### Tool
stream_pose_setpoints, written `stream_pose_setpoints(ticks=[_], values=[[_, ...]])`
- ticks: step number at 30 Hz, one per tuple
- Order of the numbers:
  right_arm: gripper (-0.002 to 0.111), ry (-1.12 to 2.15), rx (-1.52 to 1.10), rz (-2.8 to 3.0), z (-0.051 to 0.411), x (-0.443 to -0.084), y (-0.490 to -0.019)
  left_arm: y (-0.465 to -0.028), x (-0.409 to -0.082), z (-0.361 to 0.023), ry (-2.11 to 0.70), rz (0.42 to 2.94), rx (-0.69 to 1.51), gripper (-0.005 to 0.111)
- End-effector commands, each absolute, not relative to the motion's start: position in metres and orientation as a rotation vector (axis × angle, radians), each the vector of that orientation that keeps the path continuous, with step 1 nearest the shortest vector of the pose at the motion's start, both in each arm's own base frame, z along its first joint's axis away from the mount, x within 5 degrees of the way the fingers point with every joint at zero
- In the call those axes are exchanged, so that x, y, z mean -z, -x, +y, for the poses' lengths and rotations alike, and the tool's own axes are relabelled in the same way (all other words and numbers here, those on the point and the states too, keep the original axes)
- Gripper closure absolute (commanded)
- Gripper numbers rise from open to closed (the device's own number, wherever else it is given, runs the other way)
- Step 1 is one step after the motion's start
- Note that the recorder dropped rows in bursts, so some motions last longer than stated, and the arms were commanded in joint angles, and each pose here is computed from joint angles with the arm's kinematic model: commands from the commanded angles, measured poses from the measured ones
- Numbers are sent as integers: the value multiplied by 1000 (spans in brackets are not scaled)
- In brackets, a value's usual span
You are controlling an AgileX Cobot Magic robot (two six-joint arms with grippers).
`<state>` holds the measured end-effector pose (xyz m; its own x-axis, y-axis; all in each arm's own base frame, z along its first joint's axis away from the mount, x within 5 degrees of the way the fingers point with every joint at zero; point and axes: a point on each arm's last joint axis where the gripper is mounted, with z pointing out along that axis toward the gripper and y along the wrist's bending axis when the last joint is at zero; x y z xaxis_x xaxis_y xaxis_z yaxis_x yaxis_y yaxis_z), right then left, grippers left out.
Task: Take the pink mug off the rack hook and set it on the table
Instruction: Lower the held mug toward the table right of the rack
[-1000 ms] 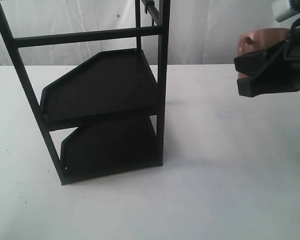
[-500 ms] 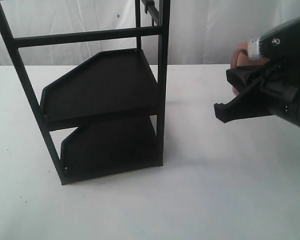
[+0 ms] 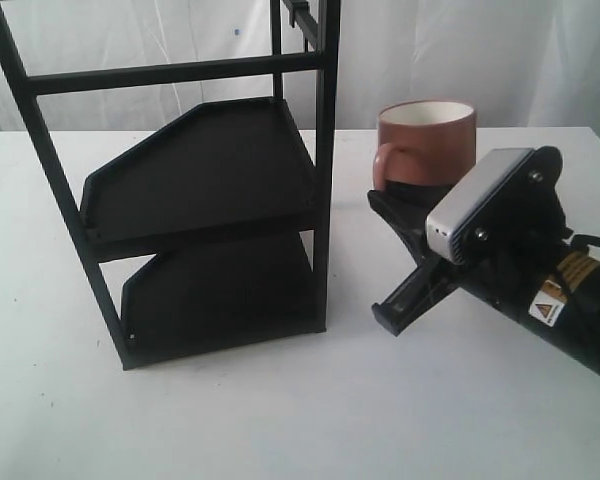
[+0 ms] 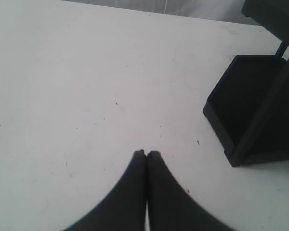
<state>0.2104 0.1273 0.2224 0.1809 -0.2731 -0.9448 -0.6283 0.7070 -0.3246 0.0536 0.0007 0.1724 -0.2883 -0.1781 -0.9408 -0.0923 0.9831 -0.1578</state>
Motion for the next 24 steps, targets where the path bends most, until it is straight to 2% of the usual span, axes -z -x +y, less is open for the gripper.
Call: stream_pose_setpoints(ticks=[1,6,14,24], values=[[108,762,-311,1384,126,-210,-220,-53,-171,0,191,1865,95,107],[108,730,-282,1446,116,-198,-230,-53,-171,0,191,1865,95,107],[108,509,-443,1536,97,-199,-261,-53,-171,0,191,1865,95,107],[108,602,-399,1435,75,-222,-295,-53,-171,0,191,1865,95,107]])
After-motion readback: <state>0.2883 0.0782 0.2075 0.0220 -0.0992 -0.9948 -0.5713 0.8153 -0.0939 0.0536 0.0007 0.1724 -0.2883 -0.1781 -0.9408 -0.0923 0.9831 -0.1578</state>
